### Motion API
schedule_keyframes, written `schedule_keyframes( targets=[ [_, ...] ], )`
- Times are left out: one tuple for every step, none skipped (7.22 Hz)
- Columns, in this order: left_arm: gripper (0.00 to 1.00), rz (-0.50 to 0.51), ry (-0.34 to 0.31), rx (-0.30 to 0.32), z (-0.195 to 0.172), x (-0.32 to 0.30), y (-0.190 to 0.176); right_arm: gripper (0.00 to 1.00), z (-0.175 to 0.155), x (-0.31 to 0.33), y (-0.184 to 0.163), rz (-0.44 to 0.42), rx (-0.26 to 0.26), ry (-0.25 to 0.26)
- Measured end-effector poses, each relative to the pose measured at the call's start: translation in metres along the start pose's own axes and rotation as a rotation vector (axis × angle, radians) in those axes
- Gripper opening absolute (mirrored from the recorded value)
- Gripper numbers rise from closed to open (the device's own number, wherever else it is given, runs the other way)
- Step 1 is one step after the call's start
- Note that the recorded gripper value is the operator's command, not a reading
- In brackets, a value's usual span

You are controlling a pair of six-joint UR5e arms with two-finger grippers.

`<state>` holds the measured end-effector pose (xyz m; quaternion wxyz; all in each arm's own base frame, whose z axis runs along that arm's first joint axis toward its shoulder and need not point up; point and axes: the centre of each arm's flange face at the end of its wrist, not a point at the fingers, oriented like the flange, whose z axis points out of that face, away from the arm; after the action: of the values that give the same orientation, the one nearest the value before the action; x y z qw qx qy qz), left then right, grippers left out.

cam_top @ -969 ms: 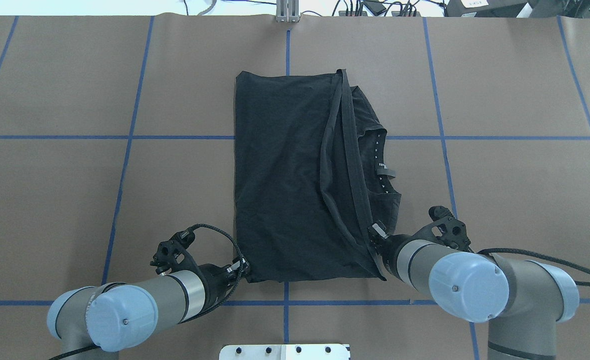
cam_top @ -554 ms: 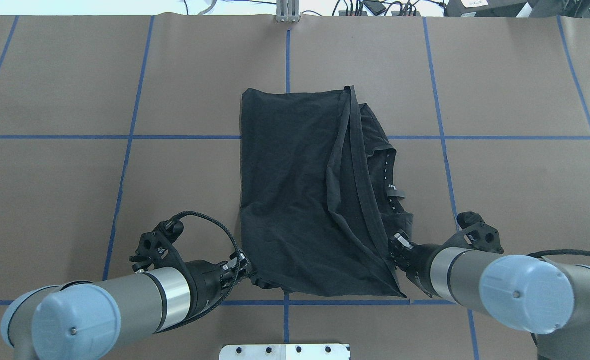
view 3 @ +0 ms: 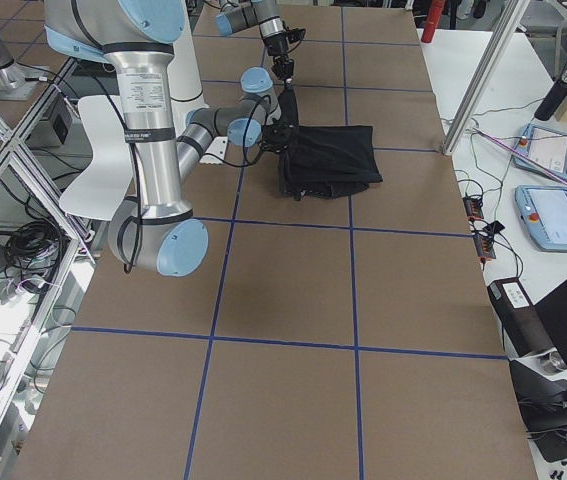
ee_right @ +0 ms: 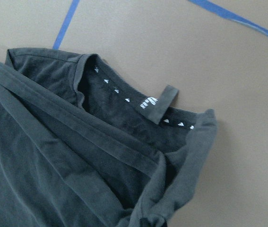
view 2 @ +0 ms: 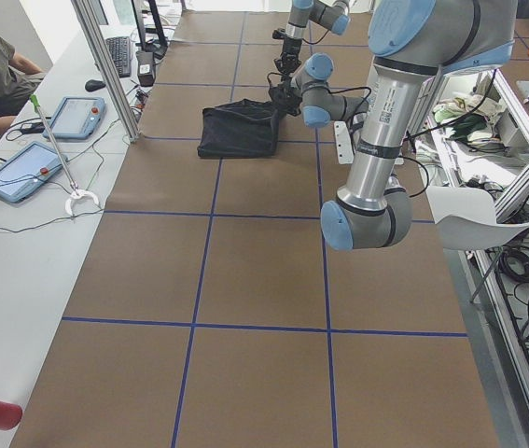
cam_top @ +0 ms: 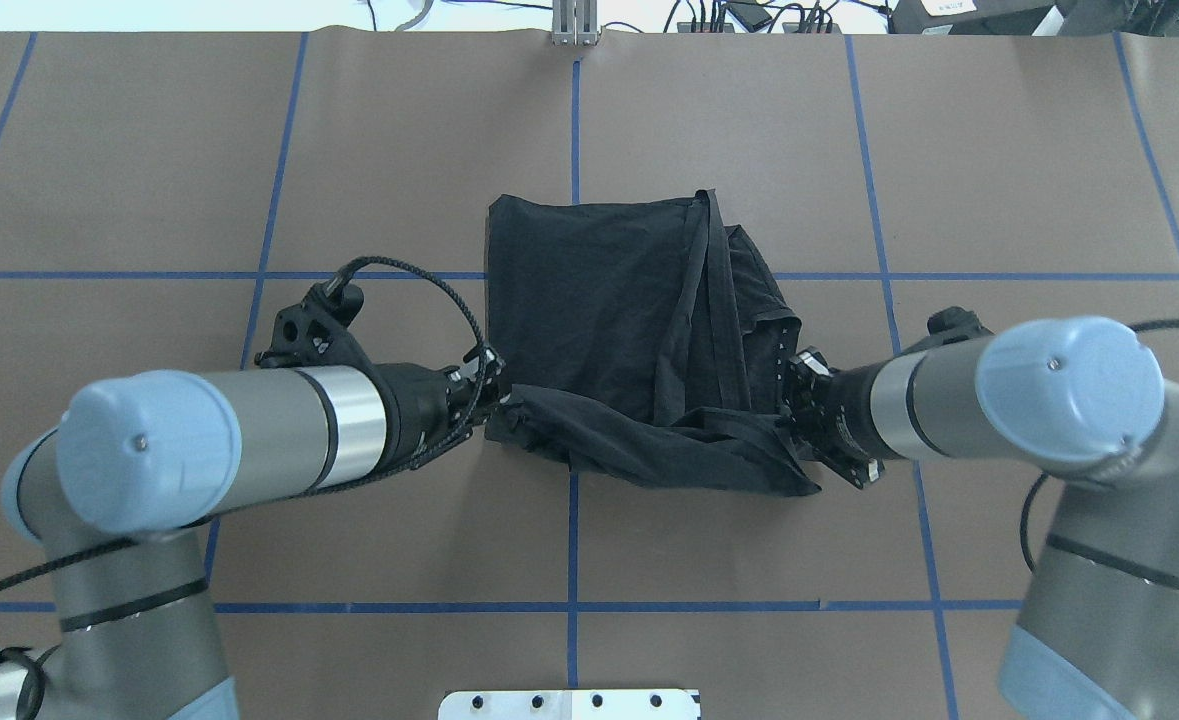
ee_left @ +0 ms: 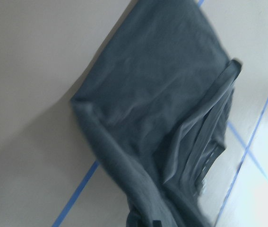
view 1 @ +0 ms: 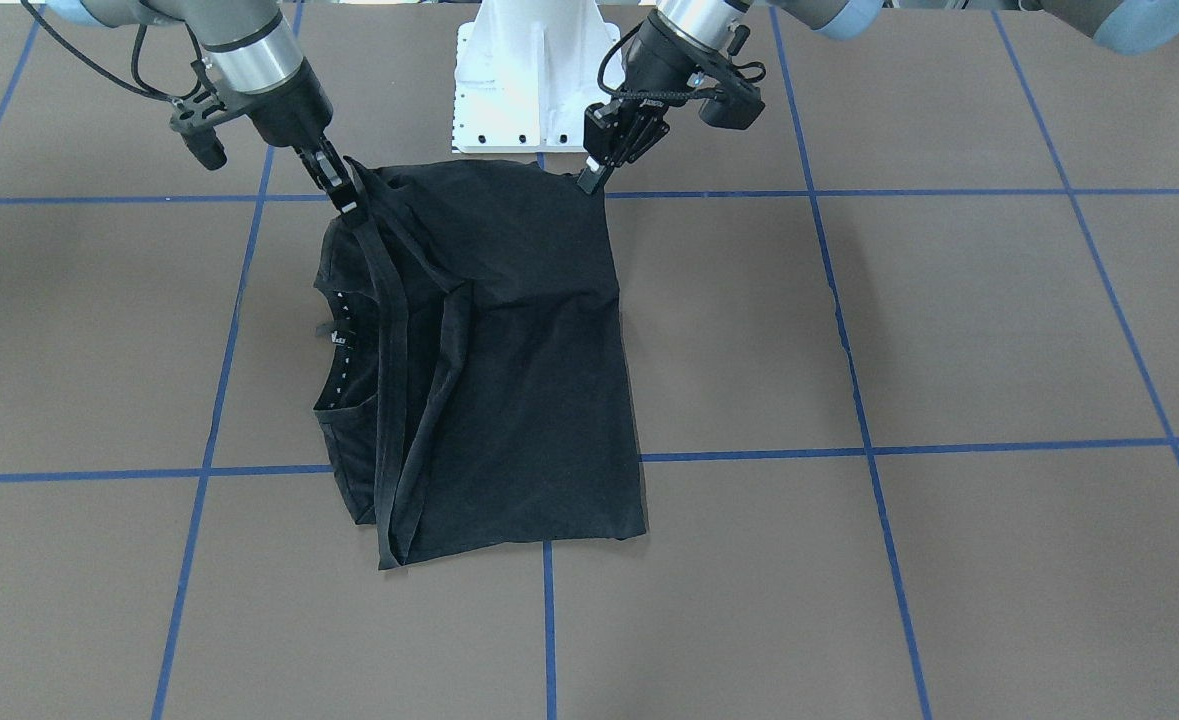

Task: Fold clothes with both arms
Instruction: 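Lift the near edge with both grippers and fold it away from the robot, then release the folded edge and raise both grippers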

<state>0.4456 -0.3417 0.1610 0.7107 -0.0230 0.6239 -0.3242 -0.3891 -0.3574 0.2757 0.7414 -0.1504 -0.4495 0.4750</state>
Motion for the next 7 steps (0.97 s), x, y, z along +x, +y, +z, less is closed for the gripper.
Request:
schedule_keyframes(
  targets=[
    [0.00, 0.014, -0.009, 0.042, 0.017, 0.014, -0.029, 0.00, 0.015, -0.039, -0.014, 0.001, 0.024, 0.015],
    [0.00, 0.033, -0.025, 0.080, 0.032, 0.021, -0.054, 0.00, 0.027, -0.069, -0.029, -0.008, 0.051, 0.021],
    [0.00, 0.045, -0.036, 0.113, 0.051, 0.029, -0.077, 0.00, 0.040, -0.098, -0.039, -0.006, 0.068, 0.030],
    [0.00, 0.052, -0.038, 0.143, 0.073, 0.038, -0.100, 0.00, 0.054, -0.122, -0.050, -0.014, 0.081, 0.046],
    [0.12, 0.062, -0.038, 0.172, 0.097, 0.048, -0.124, 0.00, 0.069, -0.142, -0.061, -0.038, 0.100, 0.064],
    [0.79, 0.080, -0.036, 0.208, 0.123, 0.059, -0.156, 0.94, 0.087, -0.168, -0.072, -0.062, 0.124, 0.087],
    [0.98, 0.104, -0.041, 0.248, 0.147, 0.072, -0.190, 1.00, 0.105, -0.201, -0.080, -0.083, 0.146, 0.113]
  ],
)
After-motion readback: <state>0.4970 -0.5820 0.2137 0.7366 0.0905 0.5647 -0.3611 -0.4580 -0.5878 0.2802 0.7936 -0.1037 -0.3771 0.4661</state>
